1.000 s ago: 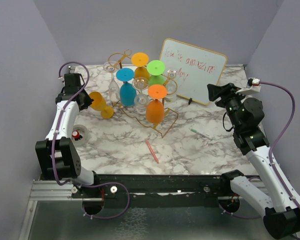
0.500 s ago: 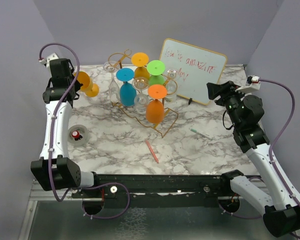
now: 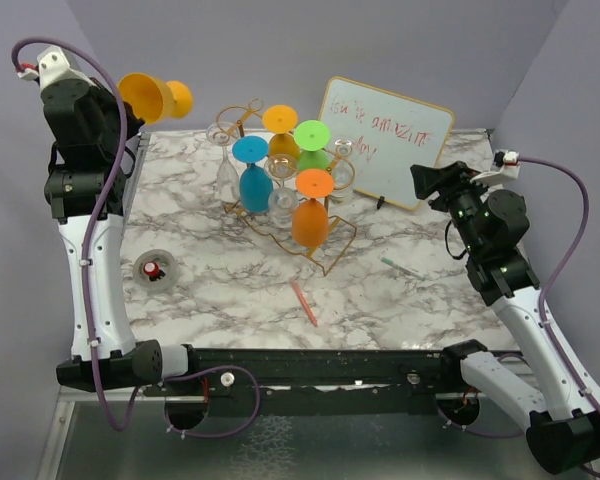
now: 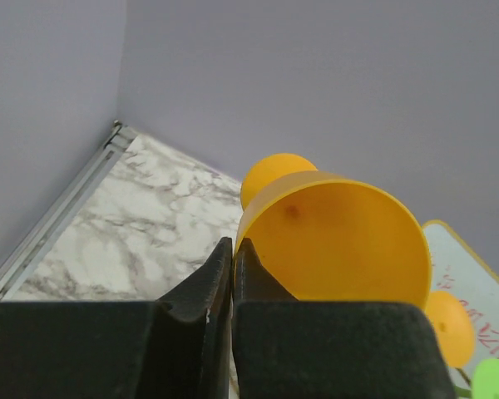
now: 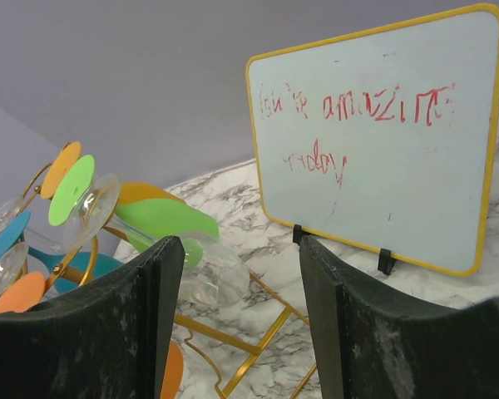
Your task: Place the wine glass upside down on the wine glass rack
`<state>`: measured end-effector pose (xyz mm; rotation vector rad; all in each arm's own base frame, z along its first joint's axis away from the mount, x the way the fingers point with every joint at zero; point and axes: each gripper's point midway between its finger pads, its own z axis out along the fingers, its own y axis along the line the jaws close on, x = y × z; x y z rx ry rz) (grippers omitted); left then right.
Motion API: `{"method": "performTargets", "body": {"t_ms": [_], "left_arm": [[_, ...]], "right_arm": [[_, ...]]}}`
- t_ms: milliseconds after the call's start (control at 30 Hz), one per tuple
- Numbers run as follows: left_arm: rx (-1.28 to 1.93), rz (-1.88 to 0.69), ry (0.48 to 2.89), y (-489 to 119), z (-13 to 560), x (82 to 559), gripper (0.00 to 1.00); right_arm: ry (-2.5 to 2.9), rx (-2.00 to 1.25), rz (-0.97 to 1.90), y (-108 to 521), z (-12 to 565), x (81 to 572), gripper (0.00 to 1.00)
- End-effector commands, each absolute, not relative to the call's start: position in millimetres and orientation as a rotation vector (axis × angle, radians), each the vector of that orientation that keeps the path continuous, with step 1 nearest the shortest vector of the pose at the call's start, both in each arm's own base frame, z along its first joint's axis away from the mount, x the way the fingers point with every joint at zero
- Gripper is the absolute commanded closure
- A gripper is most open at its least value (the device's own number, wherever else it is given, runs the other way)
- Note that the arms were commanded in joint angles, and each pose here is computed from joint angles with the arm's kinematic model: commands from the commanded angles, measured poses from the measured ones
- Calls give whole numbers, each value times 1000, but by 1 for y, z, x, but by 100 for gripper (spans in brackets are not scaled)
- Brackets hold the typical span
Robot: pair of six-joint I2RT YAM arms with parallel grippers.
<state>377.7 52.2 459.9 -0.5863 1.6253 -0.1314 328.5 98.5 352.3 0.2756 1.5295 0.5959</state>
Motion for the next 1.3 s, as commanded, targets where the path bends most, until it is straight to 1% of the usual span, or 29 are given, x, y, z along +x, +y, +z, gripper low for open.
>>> {"method": "performTargets", "body": {"t_ms": [0, 100, 233, 467, 633, 833, 1067, 1267], "left_arm": [[-457, -346, 1532, 18, 512, 378, 100], [-384, -464, 1497, -2, 531, 380, 100], [-293, -649, 1512, -32, 531, 387, 100], [-138, -1027, 1435, -92, 546, 382, 100], [-33, -1139, 1431, -144, 550, 379, 100], [55, -1312, 1452, -202, 544, 370, 100], [130, -1461, 1475, -251, 537, 347, 100], [164, -1533, 1520, -282, 521, 325, 100]], "right_arm": [[1477, 234, 655, 107, 377, 326, 36], [1473, 234, 662, 108, 379, 326, 34], [1458, 255, 663, 105, 378, 323, 32], [1440, 250, 695, 108, 382, 320, 28], [1397, 211, 764, 118, 393, 316, 26], [1327, 52, 845, 141, 423, 314, 25], [1200, -162, 903, 166, 462, 309, 25], [1120, -272, 925, 174, 479, 290, 24]]}}
